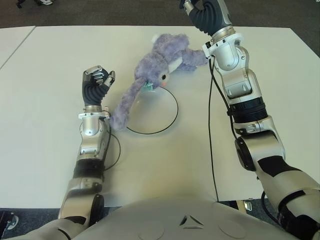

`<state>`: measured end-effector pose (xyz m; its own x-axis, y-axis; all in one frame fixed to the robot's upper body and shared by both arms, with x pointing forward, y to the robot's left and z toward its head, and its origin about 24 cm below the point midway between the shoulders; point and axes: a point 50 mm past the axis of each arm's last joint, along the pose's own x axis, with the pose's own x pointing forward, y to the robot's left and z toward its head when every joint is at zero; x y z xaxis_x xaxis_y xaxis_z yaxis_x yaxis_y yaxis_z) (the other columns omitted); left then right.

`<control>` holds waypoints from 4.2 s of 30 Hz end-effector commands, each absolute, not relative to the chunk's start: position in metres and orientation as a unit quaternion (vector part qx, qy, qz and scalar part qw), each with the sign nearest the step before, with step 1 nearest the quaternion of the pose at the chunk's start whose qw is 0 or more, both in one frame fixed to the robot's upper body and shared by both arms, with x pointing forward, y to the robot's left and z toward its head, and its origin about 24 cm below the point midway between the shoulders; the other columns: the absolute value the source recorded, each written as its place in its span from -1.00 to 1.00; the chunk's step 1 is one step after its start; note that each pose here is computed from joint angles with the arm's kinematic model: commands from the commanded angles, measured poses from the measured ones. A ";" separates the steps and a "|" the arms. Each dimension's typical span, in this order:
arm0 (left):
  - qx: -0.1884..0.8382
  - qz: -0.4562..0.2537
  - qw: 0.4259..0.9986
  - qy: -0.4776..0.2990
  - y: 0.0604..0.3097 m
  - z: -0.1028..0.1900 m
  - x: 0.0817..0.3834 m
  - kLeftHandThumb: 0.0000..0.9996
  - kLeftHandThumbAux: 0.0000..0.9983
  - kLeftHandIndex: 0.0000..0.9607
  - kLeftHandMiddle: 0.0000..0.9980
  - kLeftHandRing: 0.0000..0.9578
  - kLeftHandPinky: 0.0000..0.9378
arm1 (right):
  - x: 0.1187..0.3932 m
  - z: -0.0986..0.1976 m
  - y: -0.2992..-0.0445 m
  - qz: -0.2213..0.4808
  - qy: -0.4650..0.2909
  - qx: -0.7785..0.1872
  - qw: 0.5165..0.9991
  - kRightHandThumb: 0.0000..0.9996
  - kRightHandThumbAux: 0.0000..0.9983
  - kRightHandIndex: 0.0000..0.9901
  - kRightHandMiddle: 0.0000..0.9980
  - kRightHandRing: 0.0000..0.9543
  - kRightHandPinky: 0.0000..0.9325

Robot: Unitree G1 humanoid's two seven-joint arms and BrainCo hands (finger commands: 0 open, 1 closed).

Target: Put the doll into the plate.

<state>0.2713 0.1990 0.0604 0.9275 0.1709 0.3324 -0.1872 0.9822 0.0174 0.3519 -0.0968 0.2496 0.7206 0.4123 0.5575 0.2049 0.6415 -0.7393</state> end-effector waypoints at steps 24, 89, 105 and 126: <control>0.015 0.101 0.994 -0.037 0.197 -0.003 0.237 -0.05 0.63 0.58 0.75 0.85 0.87 | 0.360 0.214 -0.110 0.171 -0.326 -0.574 0.732 0.70 0.34 -0.19 0.08 0.47 0.50; 0.010 0.098 0.994 -0.051 0.190 -0.005 0.238 0.01 0.62 0.52 0.75 0.86 0.89 | 0.369 0.196 -0.101 0.297 -0.306 -0.723 0.544 0.06 -0.71 -1.00 -1.00 -1.00 -1.00; 0.008 0.101 0.993 -0.052 0.188 -0.005 0.238 0.01 0.62 0.54 0.76 0.86 0.88 | 0.370 0.218 -0.095 0.288 -0.322 -0.729 0.530 0.08 -0.71 -1.00 -1.00 -1.00 -1.00; 0.005 0.099 0.994 -0.053 0.188 -0.006 0.240 0.00 0.63 0.55 0.76 0.86 0.88 | 0.367 0.245 -0.096 0.290 -0.342 -0.736 0.507 0.04 -0.71 -1.00 -1.00 -1.00 -1.00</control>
<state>0.2769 0.1916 0.0659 0.9072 0.1578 0.3900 -0.1694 0.9855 -0.0046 0.3685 -0.0946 0.2369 0.6050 0.7931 -0.0704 0.2014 -0.2380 -0.9502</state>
